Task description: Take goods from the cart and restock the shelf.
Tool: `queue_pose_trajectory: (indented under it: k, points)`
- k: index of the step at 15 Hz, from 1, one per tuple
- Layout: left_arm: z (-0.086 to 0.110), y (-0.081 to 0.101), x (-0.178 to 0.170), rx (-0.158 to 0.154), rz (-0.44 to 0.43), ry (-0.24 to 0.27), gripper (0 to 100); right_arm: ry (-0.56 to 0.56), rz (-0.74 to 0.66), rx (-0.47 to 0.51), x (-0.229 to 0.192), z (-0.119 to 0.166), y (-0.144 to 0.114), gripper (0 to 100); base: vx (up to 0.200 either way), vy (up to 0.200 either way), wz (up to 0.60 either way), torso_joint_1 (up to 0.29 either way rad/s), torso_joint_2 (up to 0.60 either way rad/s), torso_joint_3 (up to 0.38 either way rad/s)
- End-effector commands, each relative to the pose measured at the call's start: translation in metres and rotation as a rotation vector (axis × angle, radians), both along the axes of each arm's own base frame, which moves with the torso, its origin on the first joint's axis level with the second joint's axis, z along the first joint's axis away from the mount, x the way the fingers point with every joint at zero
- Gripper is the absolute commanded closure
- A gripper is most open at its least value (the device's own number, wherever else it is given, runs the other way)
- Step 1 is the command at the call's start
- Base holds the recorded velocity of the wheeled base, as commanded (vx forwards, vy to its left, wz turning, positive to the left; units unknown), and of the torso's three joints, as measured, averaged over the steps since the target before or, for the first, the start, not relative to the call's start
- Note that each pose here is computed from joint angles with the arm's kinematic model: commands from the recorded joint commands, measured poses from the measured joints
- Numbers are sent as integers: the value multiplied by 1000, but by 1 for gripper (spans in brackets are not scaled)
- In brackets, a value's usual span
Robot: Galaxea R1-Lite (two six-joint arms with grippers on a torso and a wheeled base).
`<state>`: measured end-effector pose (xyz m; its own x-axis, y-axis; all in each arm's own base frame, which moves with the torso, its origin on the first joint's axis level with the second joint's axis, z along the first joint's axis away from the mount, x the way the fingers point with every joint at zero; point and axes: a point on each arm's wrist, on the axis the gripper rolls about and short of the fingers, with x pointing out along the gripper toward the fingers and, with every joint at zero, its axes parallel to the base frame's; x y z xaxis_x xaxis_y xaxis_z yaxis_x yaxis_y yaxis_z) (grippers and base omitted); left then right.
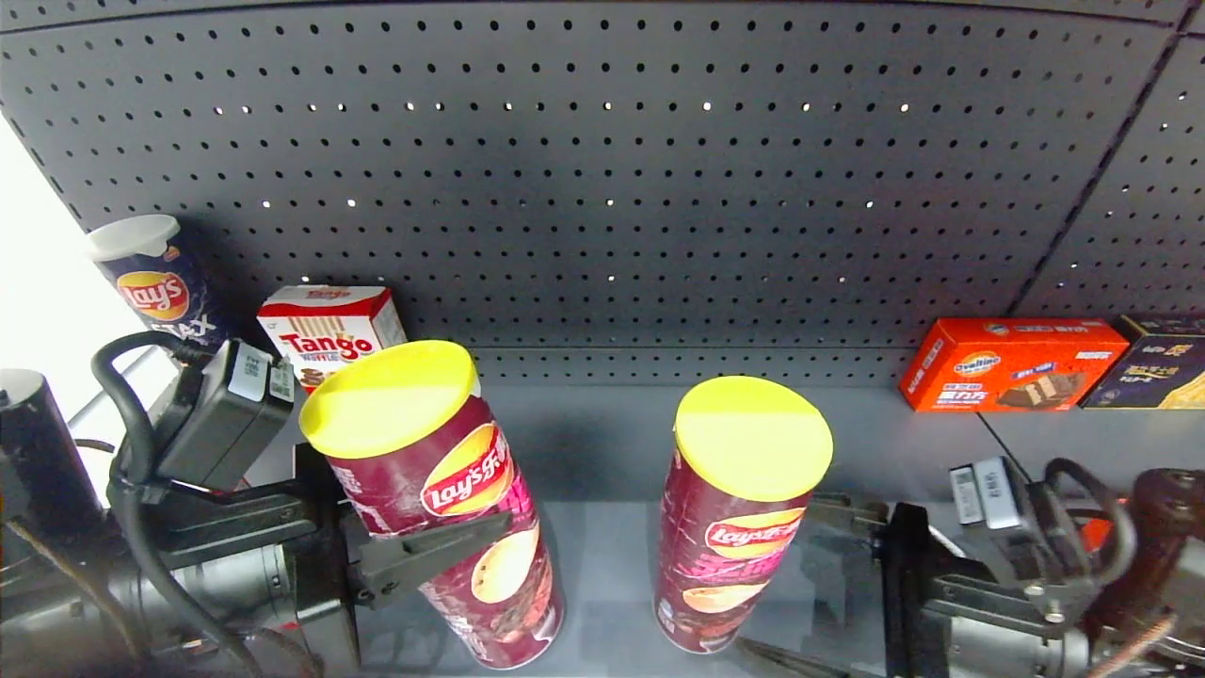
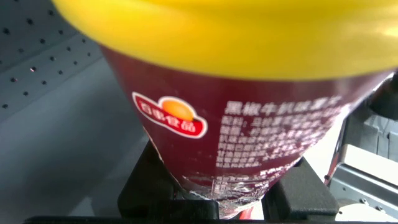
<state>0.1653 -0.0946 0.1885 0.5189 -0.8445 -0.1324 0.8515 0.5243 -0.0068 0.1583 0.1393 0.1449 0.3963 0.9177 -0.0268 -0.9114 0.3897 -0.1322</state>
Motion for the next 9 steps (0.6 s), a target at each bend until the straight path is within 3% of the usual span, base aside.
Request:
queue_pose_trajectory:
  k: [1,4,9]
  points:
    - [-2,0,-1,3,-1,6,100,-109,-101,85,-26,28,-34,0,0,0,0,0,0,0]
    - [-2,4,-9,-3,1,2,100,-165,-249,120,-44,47,-68,0,0,0,0,0,0,0]
    - [-2,6,-11,-2,2,-6,100,-227,-711,226,-72,64,-115,0,0,0,0,0,0,0]
